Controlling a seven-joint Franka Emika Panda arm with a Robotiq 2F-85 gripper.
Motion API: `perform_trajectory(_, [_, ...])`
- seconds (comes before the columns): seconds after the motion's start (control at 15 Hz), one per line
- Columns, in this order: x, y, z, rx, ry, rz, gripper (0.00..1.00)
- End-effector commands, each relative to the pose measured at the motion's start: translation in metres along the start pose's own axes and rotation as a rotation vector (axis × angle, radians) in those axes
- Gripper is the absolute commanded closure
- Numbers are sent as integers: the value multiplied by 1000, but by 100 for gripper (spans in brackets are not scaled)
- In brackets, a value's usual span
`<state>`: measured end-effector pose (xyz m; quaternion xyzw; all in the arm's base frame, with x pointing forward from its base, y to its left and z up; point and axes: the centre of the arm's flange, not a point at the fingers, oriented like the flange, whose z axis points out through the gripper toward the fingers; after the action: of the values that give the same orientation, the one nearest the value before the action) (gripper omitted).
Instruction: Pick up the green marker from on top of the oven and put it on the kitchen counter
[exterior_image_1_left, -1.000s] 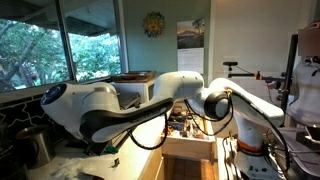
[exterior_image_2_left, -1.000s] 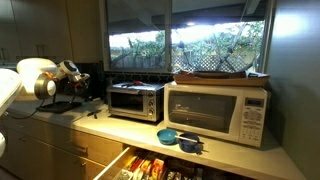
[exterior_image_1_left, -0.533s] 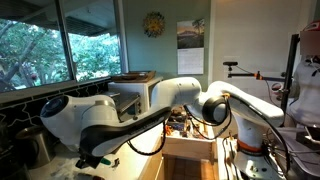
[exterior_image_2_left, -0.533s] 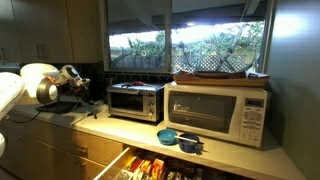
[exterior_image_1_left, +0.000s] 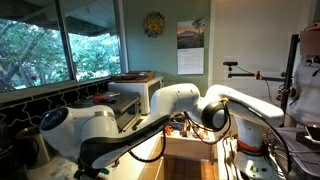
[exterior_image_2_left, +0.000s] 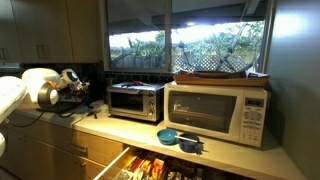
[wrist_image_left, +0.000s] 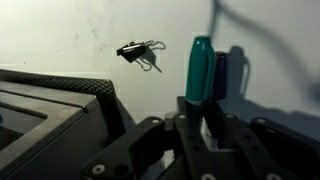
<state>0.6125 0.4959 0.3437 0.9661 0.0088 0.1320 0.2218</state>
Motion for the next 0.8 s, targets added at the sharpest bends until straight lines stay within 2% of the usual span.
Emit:
perform_trajectory(0.0, [42, -35, -9, 6, 15, 27, 94])
perform_trajectory(0.67, [53, -19, 10, 20, -22, -43, 94])
perform_trajectory(0.73, [53, -19, 11, 23, -26, -49, 53])
